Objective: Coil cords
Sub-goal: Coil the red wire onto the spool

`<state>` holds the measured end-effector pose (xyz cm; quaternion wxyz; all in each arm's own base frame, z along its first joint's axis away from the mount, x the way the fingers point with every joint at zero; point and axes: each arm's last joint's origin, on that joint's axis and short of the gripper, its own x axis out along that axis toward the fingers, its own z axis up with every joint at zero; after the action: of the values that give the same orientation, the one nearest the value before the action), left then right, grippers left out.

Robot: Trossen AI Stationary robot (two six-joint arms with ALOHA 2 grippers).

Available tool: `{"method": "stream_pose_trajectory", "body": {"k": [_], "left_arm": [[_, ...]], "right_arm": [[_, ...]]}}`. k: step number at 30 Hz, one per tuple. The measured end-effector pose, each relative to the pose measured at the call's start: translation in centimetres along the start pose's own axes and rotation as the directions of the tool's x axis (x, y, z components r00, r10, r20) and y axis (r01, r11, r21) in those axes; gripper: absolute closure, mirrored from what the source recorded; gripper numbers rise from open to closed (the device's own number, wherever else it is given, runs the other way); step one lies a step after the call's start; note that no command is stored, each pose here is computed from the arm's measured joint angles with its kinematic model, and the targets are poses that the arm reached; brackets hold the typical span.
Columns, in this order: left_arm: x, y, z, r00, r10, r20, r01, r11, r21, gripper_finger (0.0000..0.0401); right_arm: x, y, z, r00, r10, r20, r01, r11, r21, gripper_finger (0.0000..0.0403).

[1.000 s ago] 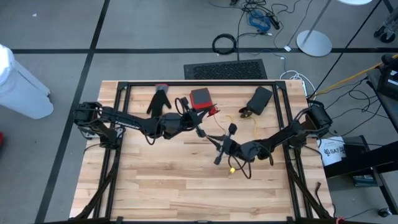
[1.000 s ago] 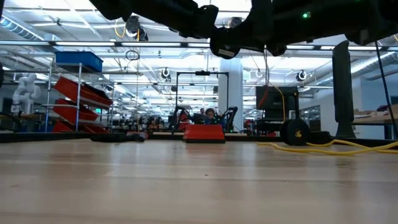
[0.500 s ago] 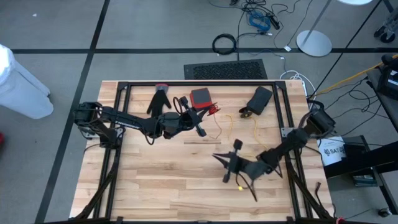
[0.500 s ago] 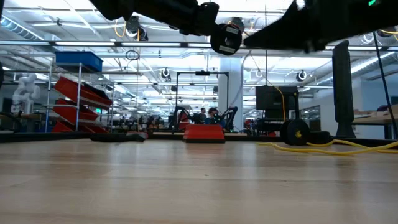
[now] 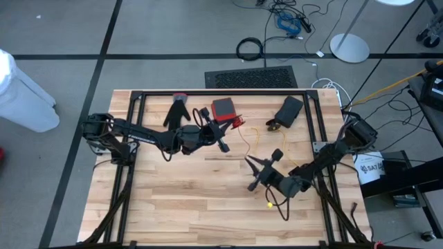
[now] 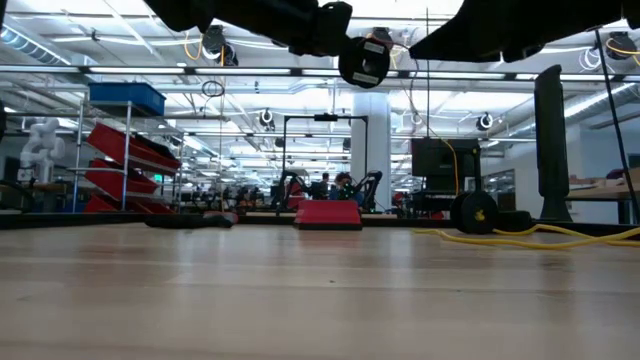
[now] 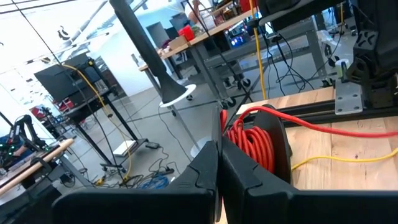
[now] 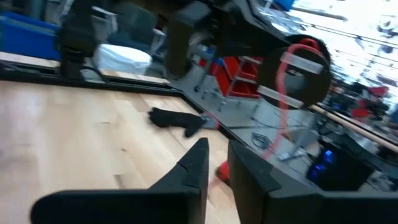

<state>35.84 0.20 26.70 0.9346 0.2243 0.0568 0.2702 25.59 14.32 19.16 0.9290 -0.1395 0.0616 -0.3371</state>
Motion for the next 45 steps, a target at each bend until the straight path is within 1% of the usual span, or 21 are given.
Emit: {"method": "stream_pose_trajectory", "body": {"k": [4,8,12,19,23,29,34,37,45], "left_arm": [[-0.1,-0.1,0.0,1.000,-0.006,0.003,0.006,1.000,0.000,0.0393],[-0.1,-0.1,0.0,1.000,-0.006,0.003,0.006,1.000,0.000,0.0393],[-0.1,-0.1,0.1,1.000,-0.008,0.004,0.008,1.000,0.000,0.0393],[-0.2,-0.3,0.1,1.000,-0.013,0.006,0.013,1.000,-0.001,0.0393],[-0.2,-0.3,0.1,1.000,-0.013,0.006,0.013,1.000,-0.001,0.0393],[-0.3,-0.5,0.2,1.000,-0.021,0.009,0.021,1.000,0.000,0.0393],[-0.3,-0.5,0.2,1.000,-0.023,0.006,0.023,1.000,0.002,0.0393],[-0.4,-0.6,0.2,1.000,-0.025,0.006,0.025,1.000,0.003,0.0393],[-0.4,-0.6,0.2,1.000,-0.026,0.006,0.026,1.000,0.003,0.0393]], "right_arm": [[0.1,-0.1,0.0,1.000,-0.015,-0.002,0.015,1.000,0.001,0.0335],[0.1,-0.1,0.0,1.000,-0.015,-0.002,0.015,1.000,0.007,0.0328],[0.1,-0.2,-0.1,0.998,-0.066,-0.017,0.066,0.998,-0.006,0.0329],[1.3,-0.6,-0.4,0.997,-0.076,-0.030,0.076,0.997,-0.004,0.0329],[2.1,-0.9,-0.6,0.994,-0.099,-0.041,0.099,0.995,0.005,0.0331],[2.4,-0.9,-0.9,0.993,-0.106,-0.053,0.106,0.994,0.005,0.0358],[1.7,-0.7,-0.8,0.994,-0.094,-0.047,0.094,0.996,0.006,0.0371],[1.6,-0.7,-0.9,0.992,-0.117,-0.051,0.117,0.993,0.001,0.0370],[2.0,-0.8,-1.2,0.991,-0.120,-0.062,0.121,0.993,0.006,0.0354]]}}
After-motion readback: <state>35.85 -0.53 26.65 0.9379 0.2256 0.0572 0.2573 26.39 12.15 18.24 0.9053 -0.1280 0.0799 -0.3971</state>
